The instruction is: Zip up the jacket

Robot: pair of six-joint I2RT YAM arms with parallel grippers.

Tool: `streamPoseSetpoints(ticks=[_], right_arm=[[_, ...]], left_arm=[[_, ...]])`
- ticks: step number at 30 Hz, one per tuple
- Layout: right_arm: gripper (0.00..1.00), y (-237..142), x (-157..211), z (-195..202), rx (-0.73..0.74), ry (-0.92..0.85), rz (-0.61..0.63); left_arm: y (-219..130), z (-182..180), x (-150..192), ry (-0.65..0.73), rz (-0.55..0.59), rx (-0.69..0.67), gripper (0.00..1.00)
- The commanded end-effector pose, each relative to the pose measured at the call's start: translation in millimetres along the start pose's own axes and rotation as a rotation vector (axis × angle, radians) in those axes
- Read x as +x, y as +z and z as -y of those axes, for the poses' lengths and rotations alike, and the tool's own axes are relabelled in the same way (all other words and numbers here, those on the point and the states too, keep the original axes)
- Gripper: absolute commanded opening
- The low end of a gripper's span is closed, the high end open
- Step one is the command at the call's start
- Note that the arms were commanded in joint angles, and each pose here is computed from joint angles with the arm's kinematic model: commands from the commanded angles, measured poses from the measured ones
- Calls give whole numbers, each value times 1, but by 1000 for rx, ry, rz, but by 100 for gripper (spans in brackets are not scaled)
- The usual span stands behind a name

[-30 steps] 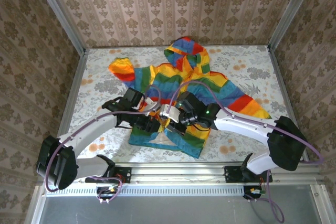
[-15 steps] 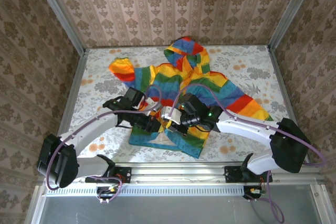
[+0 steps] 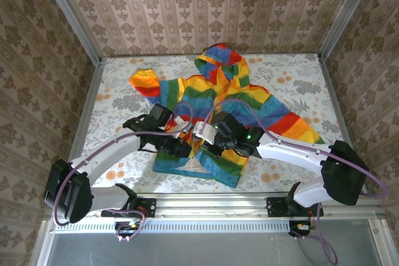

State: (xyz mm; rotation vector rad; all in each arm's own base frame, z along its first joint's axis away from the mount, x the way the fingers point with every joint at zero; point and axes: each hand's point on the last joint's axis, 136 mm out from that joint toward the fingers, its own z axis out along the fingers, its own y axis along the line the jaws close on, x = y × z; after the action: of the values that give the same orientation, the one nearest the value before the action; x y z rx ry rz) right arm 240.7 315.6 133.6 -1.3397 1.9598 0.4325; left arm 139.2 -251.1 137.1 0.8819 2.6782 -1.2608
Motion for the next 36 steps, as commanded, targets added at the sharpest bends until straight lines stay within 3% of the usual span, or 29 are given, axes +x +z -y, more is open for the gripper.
streamPoseSetpoints(ticks=[1, 6, 13, 18, 36], right_arm=[[0, -3, -1, 9, 39, -12, 14], [0, -15, -17, -21, -118, -91, 128], [20, -31, -22, -30, -125, -52, 233], [28, -29, -14, -40, -67, -82, 224], [29, 0, -24, -48, -11, -148, 225]], left_arm=[[-5, 14, 12, -5, -43, 41, 0], [-4, 12, 10, -1, -41, 37, 0], [-3, 12, 7, 2, -36, 46, 0], [-3, 14, 4, -9, -36, 61, 0], [-10, 17, -2, -23, -44, 29, 0]])
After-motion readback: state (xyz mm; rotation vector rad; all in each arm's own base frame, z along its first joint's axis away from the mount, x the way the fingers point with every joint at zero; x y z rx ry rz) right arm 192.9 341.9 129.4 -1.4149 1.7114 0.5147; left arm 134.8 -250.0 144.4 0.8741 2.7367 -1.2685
